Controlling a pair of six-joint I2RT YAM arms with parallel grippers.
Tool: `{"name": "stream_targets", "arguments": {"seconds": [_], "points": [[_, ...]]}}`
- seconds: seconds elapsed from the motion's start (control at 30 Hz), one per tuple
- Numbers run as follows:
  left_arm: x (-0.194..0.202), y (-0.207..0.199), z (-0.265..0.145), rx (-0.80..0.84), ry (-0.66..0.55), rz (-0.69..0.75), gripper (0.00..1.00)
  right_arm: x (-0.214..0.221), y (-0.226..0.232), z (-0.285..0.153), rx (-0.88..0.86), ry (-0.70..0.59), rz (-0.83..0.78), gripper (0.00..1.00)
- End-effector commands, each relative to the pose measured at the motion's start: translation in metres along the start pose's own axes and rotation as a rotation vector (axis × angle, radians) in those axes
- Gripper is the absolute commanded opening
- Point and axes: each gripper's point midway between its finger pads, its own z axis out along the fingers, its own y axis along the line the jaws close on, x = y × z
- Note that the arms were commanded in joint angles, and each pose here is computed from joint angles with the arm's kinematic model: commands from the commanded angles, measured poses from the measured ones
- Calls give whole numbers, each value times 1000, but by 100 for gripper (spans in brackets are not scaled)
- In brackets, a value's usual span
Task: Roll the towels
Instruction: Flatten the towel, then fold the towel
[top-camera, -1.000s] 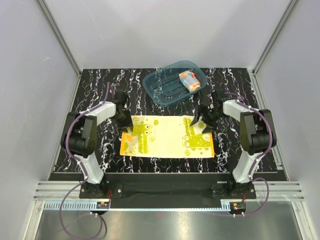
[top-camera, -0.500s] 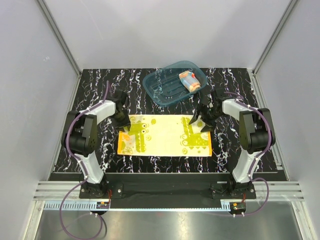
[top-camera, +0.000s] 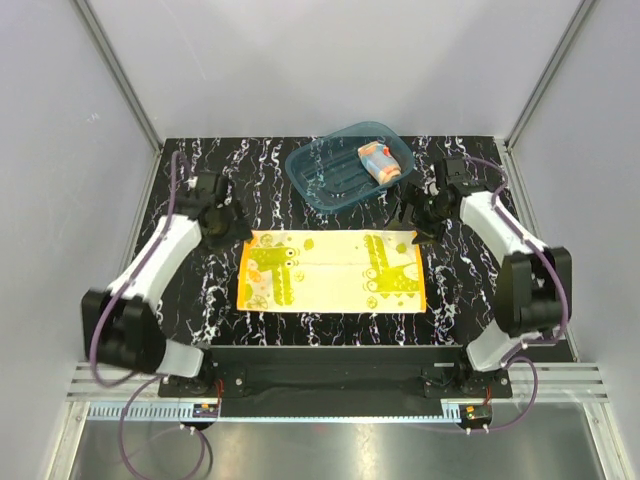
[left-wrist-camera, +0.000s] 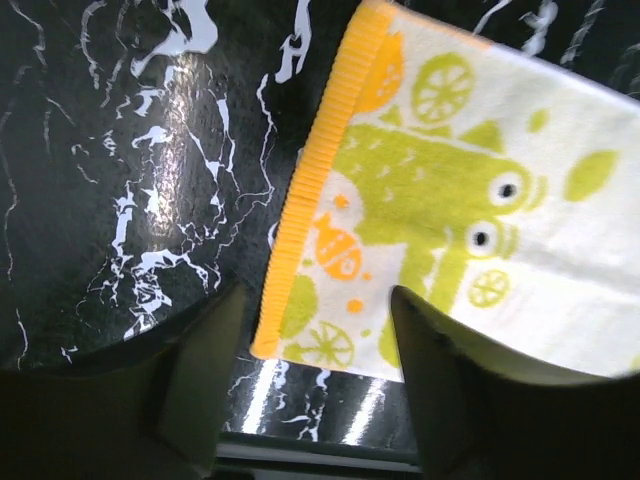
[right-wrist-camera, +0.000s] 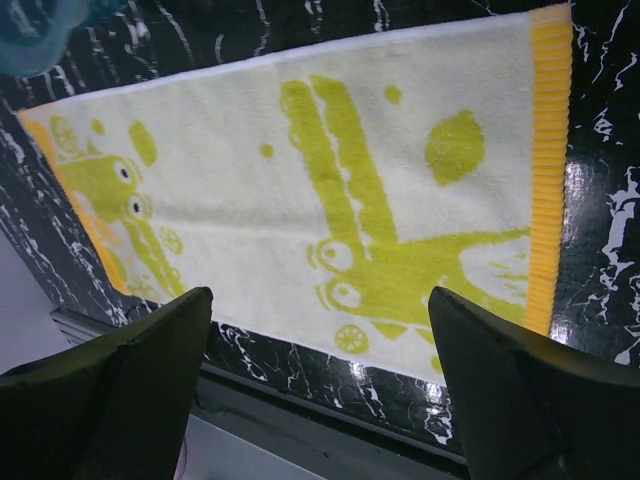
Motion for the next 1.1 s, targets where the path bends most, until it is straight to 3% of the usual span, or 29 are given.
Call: {"name": "stream_targets", "arguments": {"seconds": [0.0, 0.1, 0.2, 0.23, 0.33, 0.47, 0.6, 0.8, 1.07], "points": [[-15, 1, -58, 83, -178, -37, 99, -5, 31, -48, -62, -98, -81, 97], [-29, 0, -93, 179, -375, -32, 99, -7, 49, -80, -106, -224, -124, 97], [-38, 0, -90, 235, -494, -45, 99, -3, 68, -116, -214, -419, -140, 100], [-45, 0, -95, 250, -549, -55, 99, -8, 85, -145, -315, -538, -155, 100], [-47, -4, -92, 292, -560, -56, 99, -1, 80, -157, -366, -641, -142, 100], [-39, -22, -89, 440, -578, -69, 99, 16, 75, -155, -430, -658, -142, 100], [-20, -15, -65, 442, -484, -151, 99, 27, 73, -154, -453, -633, -112, 100], [22, -6, -39, 406, -317, -197, 99, 38, 60, -127, -373, -496, -85, 100], [93, 33, 10, 200, -79, -315, 99, 45, 52, -115, -347, -455, -119, 100]]}}
